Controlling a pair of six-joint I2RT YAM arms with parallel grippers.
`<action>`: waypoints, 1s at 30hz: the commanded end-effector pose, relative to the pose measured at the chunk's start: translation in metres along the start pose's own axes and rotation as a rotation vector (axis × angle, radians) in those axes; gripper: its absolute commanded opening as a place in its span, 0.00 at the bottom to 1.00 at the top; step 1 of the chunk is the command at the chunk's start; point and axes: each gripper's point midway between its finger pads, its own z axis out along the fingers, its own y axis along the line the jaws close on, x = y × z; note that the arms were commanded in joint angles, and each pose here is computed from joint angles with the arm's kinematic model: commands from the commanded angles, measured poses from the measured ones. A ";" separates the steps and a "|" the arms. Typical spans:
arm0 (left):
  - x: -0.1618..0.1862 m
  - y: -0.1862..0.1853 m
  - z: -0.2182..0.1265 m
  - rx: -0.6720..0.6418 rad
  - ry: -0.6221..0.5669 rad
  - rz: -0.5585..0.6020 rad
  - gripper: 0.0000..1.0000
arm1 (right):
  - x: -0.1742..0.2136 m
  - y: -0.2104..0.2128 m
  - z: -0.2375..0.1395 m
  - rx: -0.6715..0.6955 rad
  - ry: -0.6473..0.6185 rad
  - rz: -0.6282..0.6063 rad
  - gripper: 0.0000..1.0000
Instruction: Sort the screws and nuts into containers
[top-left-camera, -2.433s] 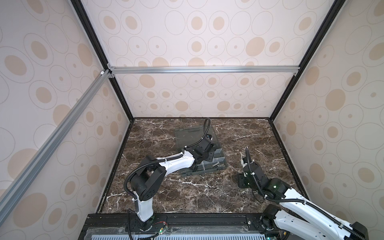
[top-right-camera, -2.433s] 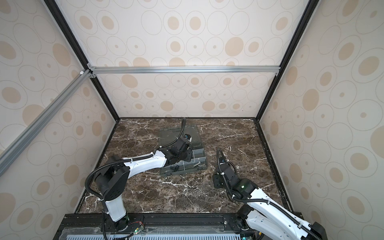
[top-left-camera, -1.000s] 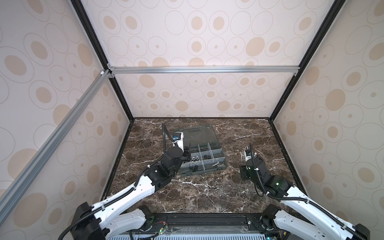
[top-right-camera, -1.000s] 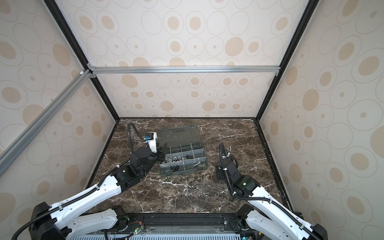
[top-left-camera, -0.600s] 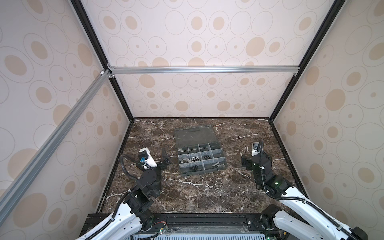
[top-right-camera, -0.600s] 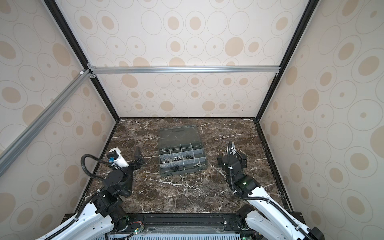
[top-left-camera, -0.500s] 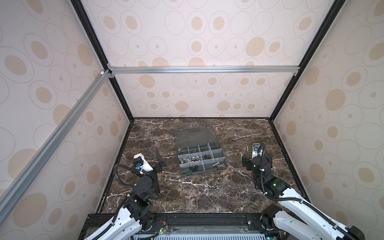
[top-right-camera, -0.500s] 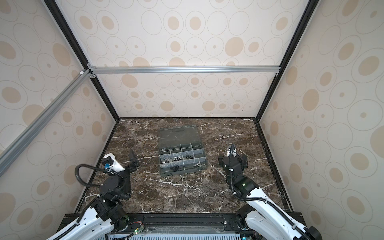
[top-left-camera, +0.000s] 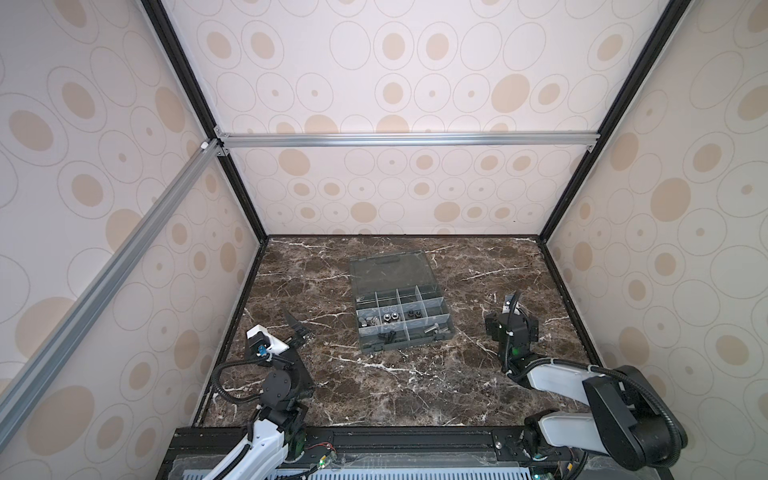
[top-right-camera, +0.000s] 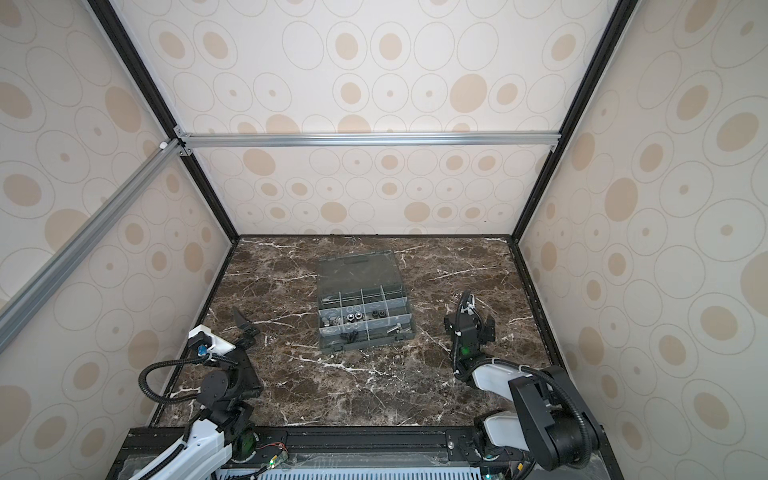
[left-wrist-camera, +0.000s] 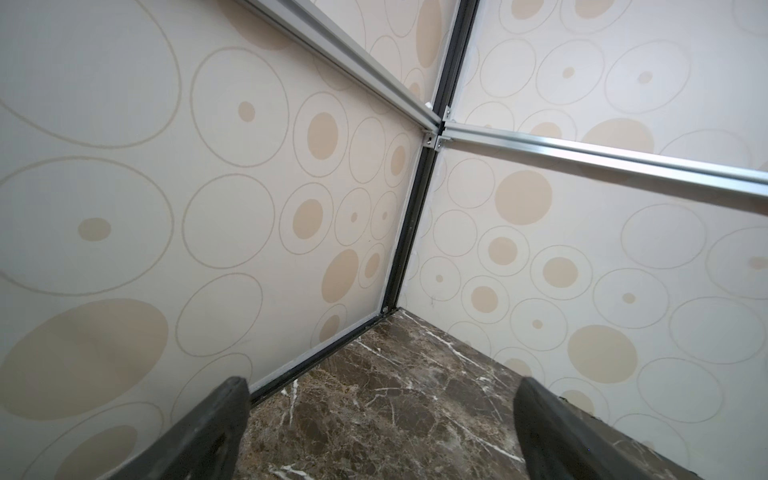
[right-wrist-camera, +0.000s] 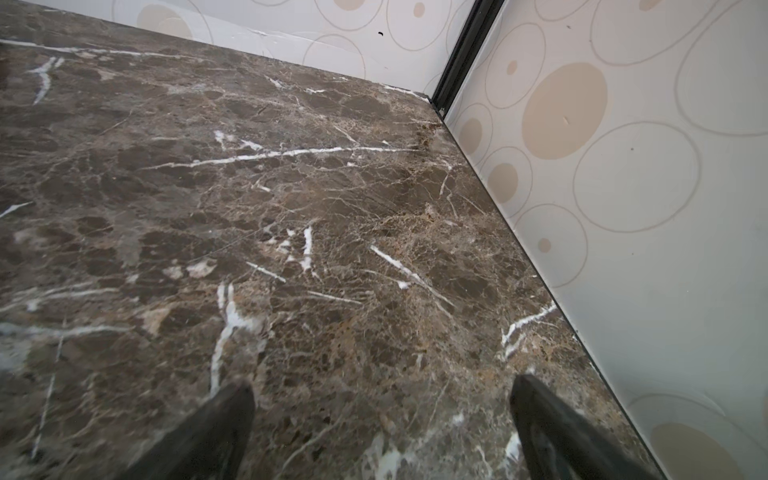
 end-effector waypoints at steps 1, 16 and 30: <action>0.065 0.024 -0.017 0.043 0.084 0.063 0.99 | -0.040 -0.006 0.015 0.017 -0.097 0.100 1.00; 0.079 -0.014 0.018 0.199 0.164 0.203 0.99 | -0.027 0.013 0.048 -0.148 -0.011 0.141 1.00; 0.123 -0.075 0.061 0.388 0.221 0.322 0.99 | -0.018 0.020 0.047 -0.206 -0.031 0.146 1.00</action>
